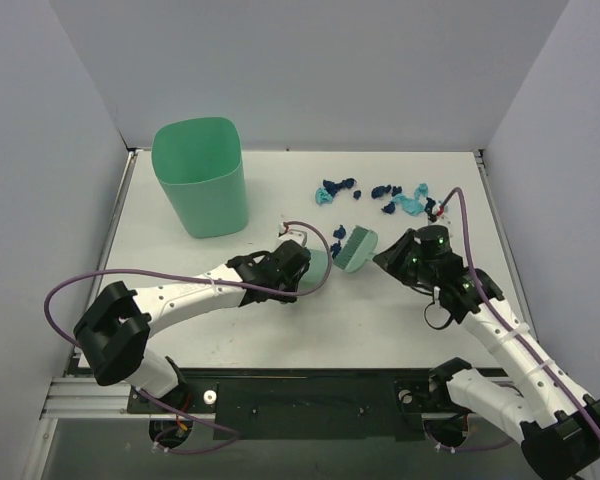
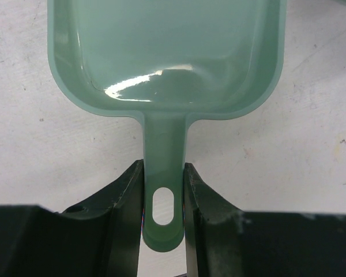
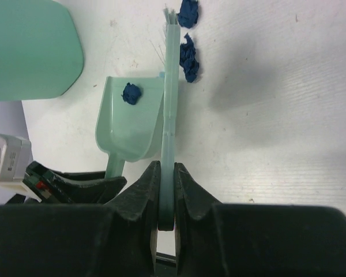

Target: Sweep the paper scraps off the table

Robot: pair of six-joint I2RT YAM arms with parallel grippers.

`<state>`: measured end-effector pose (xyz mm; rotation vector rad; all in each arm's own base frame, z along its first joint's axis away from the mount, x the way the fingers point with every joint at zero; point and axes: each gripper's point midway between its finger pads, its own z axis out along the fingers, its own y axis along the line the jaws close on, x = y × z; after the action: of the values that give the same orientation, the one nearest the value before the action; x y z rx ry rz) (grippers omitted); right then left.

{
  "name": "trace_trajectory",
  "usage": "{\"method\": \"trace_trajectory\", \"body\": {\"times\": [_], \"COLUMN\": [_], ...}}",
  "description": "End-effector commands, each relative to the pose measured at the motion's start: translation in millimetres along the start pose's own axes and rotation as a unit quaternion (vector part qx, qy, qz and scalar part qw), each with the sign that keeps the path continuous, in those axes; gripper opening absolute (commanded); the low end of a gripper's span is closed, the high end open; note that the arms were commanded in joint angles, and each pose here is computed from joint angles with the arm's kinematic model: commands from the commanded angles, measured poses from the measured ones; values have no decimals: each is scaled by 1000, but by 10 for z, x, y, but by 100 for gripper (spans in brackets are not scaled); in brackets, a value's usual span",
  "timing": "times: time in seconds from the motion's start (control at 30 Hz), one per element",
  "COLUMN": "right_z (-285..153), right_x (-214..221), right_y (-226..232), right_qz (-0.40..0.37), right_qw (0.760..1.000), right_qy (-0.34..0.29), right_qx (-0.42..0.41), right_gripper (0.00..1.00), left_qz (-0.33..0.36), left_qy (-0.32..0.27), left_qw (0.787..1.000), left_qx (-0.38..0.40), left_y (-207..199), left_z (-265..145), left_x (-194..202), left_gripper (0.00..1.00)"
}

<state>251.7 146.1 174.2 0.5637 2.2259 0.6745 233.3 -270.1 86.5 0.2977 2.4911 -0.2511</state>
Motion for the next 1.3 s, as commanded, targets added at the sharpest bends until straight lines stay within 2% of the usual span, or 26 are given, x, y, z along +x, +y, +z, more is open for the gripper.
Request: {"method": "trace_trajectory", "body": {"times": [0.0, 0.23, 0.27, 0.67, 1.0, 1.13, 1.27], "right_z": [-5, 192, 295, 995, 1342, 1386, 1352], "right_x": [-318, -785, -785, -1099, -899, -669, -419], "right_y": [147, 73, 22, 239, 299, 355, 375], "right_qz": [-60, -225, -250, -362, -430, -431, -447], "right_qw": [998, 971, 964, 928, 899, 896, 882], "right_qy": [-15, -30, -15, 9, 75, 110, 147], "right_qx": [5, 81, 92, 82, 38, -12, -37], "right_gripper": [0, 0, 0, 0, 0, 0, 0], "left_qz": [22, 58, 59, 101, 117, 113, 108], "left_qy": [-6, 32, 34, 85, 101, 110, 115], "left_qw": [999, 998, 997, 990, 987, 987, 987], "left_qx": [27, 24, 26, 51, 48, 41, 39], "left_y": [-130, -42, -35, -77, -147, -147, -150], "left_z": [-230, -294, -309, -400, -278, -132, -13], "left_x": [-126, 106, 119, 367, 333, 299, 234], "left_gripper": [0, 0, 0, 0, 0, 0, 0]}}
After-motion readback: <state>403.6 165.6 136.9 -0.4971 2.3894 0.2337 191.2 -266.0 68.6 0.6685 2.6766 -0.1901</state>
